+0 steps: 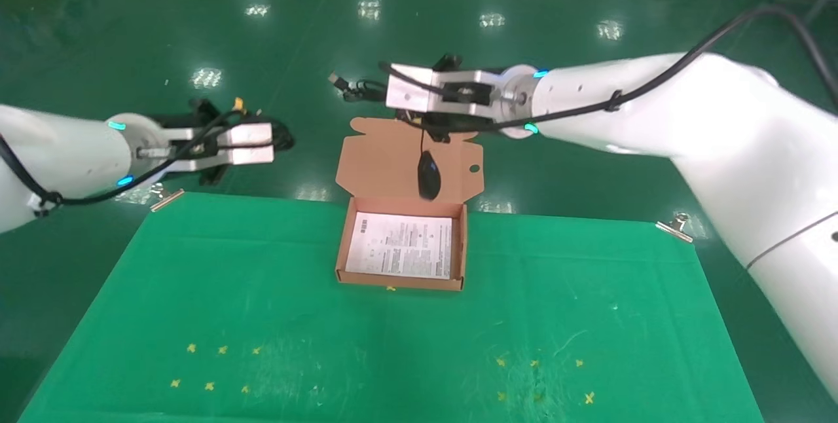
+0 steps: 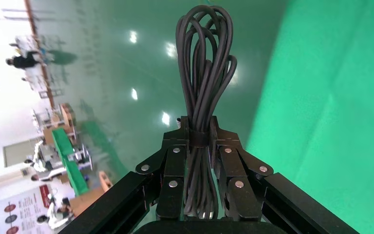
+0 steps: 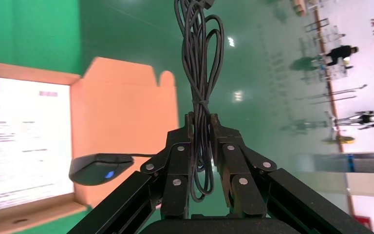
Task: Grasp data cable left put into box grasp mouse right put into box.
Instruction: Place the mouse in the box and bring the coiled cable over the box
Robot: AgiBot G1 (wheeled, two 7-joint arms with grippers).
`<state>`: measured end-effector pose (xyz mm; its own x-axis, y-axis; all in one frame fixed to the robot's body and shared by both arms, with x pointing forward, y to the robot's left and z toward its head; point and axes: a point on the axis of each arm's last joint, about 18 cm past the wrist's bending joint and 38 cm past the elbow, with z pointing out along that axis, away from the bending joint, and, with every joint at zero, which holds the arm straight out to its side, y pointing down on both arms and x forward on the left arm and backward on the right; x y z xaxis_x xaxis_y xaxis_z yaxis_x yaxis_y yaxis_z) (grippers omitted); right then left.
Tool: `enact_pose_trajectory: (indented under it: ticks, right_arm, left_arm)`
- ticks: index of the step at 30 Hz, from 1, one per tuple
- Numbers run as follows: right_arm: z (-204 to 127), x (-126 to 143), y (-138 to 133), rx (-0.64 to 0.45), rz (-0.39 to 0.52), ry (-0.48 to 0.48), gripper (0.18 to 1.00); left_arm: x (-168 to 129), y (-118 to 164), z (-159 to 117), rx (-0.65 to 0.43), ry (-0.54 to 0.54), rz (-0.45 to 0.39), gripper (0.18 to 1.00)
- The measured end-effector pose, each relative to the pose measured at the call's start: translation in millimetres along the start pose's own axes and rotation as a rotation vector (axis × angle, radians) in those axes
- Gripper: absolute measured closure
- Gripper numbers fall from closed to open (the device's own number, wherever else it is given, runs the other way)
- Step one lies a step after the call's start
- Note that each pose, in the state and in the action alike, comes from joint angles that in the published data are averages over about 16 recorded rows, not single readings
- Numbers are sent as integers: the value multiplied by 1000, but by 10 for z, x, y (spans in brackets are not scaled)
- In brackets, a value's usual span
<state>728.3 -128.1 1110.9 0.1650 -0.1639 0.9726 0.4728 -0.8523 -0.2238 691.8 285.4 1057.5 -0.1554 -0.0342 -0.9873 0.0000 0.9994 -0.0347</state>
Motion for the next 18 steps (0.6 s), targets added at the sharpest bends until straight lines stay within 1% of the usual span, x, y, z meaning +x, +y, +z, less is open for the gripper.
enact_pose_trajectory:
  ticks: [9, 18]
  right_arm:
    - [154, -343, 52, 9, 34, -60, 938]
    - [272, -688, 25, 40, 81, -110, 938]
  left_arm:
    - [88, 202, 12, -98, 24, 8, 931]
    - [104, 229, 10, -118, 28, 7, 932]
